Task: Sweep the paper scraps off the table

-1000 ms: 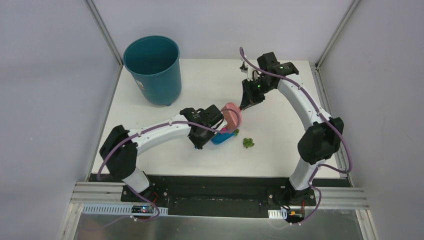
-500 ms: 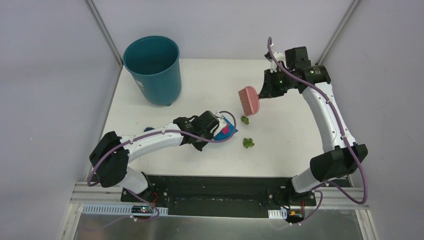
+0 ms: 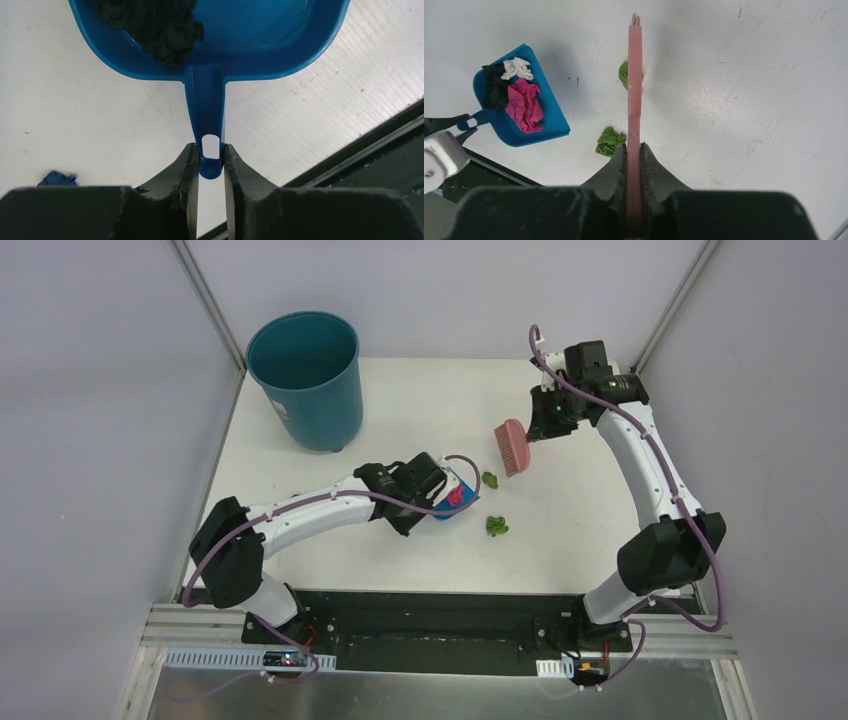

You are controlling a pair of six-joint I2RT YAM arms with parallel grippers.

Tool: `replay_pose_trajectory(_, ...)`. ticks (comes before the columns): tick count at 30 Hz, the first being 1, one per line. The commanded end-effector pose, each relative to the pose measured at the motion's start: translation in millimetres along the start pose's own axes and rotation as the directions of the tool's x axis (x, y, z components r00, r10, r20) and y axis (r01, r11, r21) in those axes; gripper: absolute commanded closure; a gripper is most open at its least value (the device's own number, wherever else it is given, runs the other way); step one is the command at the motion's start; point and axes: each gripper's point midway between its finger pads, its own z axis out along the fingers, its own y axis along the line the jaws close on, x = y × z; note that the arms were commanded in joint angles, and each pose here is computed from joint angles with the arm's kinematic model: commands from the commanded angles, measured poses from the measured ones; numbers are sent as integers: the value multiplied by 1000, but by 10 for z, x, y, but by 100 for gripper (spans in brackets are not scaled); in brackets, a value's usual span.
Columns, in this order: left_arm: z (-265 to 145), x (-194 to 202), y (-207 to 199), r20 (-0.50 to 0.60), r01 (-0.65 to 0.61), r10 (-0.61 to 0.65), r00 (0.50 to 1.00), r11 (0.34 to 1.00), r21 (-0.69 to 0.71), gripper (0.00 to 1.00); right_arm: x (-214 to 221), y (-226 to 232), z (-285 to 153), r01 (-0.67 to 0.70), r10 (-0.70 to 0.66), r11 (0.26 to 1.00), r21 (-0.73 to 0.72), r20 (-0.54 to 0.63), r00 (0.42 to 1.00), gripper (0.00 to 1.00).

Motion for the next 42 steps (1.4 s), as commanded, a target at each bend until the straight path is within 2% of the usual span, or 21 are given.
replay_pose_trajectory(1,-214,-70,-41,-115,-14,14,993,1000,1,100,-167,-163,139,27,-29,998,52,41,999,100)
replay_pose_trajectory(5,-204,33,73,-249,-38,19,968,997,-72,100,-182,-225,290,22,-24,998,65,35,999,100)
replay_pose_trajectory(9,-46,76,-162,-337,-24,40,941,998,51,100,-137,-305,462,42,-41,995,94,-14,999,100)
replay_pose_trajectory(14,162,46,-287,-403,2,34,914,996,89,100,-53,-355,686,115,-106,979,170,-62,992,100)
replay_pose_trajectory(17,312,-21,-321,-421,14,24,907,996,88,100,99,-172,865,159,-143,980,117,-132,981,100)
replay_pose_trajectory(21,475,-133,-348,-435,5,34,900,996,90,100,353,263,998,147,-162,985,-85,-207,965,100)
replay_pose_trajectory(23,522,-208,-351,-421,-4,42,906,996,92,100,450,510,897,58,-118,971,-234,-249,961,100)
replay_pose_trajectory(25,548,-262,-341,-410,-7,42,911,996,86,100,433,628,792,-1,-78,955,-298,-252,965,100)
replay_pose_trajectory(33,587,-309,-279,-341,-16,32,940,999,49,100,222,481,510,43,-73,976,-214,-134,988,100)
replay_pose_trajectory(37,577,-355,-158,-220,-6,2,976,1000,-21,100,177,280,480,49,-65,989,-139,-111,992,100)
replay_pose_trajectory(42,512,-533,-126,50,30,-28,998,999,-44,100,176,-24,414,-88,72,985,-149,-108,992,100)
